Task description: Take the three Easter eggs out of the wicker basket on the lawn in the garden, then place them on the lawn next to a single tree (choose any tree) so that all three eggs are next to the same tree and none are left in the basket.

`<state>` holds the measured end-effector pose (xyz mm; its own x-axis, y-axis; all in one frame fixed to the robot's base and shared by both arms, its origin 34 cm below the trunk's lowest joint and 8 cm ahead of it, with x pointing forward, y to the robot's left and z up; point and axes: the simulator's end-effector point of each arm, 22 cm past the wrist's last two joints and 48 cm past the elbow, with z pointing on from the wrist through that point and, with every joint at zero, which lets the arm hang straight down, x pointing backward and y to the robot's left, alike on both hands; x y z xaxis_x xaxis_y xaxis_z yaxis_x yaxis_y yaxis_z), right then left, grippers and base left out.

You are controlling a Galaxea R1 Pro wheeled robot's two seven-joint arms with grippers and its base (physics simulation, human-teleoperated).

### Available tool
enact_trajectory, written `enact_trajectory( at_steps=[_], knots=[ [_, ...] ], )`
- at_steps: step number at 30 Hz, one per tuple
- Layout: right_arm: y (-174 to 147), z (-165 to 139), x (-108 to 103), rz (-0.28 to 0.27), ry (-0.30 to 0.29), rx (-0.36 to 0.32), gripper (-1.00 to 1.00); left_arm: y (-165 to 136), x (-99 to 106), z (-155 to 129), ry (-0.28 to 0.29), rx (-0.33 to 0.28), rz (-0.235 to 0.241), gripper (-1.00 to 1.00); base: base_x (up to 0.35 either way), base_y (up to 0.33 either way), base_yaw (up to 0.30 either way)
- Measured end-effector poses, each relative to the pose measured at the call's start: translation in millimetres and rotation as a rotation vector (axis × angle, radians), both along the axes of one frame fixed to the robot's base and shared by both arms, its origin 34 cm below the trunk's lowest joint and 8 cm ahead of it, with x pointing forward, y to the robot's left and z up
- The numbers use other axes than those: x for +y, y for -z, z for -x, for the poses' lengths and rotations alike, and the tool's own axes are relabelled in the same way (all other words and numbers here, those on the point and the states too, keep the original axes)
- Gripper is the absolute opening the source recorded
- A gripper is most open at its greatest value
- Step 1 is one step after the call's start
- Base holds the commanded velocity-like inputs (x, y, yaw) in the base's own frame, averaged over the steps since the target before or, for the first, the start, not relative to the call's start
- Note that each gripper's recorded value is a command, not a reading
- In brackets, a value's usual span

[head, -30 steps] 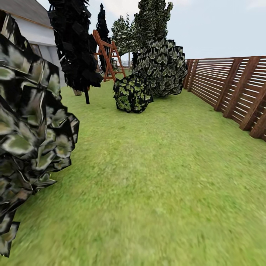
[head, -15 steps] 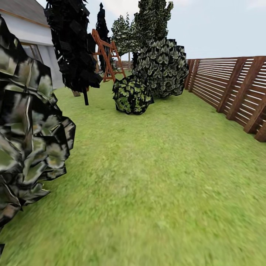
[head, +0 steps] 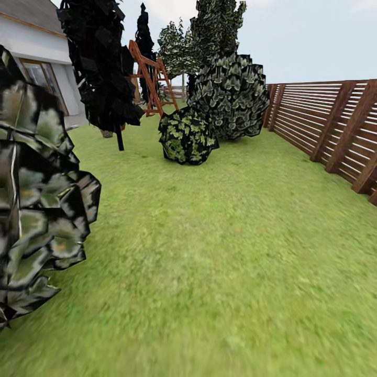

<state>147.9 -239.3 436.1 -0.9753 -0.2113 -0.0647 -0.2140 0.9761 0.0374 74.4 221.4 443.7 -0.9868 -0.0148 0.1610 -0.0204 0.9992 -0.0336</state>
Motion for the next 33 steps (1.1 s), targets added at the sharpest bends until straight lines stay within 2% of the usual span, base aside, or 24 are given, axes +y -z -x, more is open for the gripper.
enact_trajectory(
  at_steps=[33],
  knots=[
    [0.1,-0.7,-0.9,0.005,0.003,-0.002,1.00,0.0,0.0,0.1,-0.001,0.000,0.000,1.00,0.339,0.000,0.000]
  ],
)
